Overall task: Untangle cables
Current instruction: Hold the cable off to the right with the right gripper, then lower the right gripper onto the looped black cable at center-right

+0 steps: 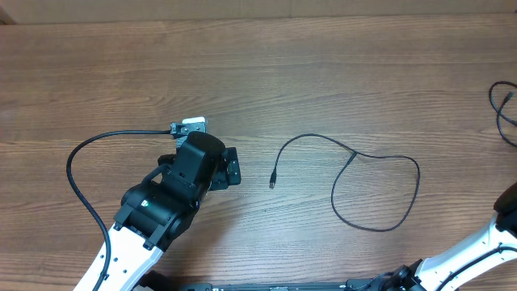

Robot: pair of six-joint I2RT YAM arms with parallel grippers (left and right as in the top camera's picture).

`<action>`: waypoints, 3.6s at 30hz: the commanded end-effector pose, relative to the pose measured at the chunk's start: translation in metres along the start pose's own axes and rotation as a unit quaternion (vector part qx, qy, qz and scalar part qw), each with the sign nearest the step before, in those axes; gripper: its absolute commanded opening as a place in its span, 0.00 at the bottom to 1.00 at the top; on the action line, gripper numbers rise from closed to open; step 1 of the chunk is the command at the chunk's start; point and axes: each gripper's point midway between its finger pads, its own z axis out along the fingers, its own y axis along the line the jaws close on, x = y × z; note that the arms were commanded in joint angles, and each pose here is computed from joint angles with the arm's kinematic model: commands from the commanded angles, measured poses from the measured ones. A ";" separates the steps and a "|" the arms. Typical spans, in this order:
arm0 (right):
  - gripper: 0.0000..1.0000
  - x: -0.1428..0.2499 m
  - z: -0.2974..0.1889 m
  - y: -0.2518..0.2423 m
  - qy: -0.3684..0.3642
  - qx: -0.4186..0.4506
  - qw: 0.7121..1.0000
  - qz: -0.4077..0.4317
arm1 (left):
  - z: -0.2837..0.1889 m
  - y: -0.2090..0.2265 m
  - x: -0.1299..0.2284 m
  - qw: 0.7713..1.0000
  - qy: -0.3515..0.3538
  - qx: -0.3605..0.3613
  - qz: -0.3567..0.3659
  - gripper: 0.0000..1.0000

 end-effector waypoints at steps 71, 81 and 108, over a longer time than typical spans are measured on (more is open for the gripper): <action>1.00 0.355 0.006 0.065 0.267 -0.166 0.741 -0.593 | -0.001 0.002 -0.005 1.000 -0.007 -0.007 0.008 1.00; 0.91 0.362 0.034 0.057 0.292 -0.148 0.737 -0.591 | -0.001 0.002 -0.005 1.000 -0.007 -0.007 0.008 1.00; 0.70 0.425 0.009 0.041 0.381 -0.219 0.642 -0.629 | -0.001 0.002 -0.005 1.000 -0.007 -0.007 0.008 1.00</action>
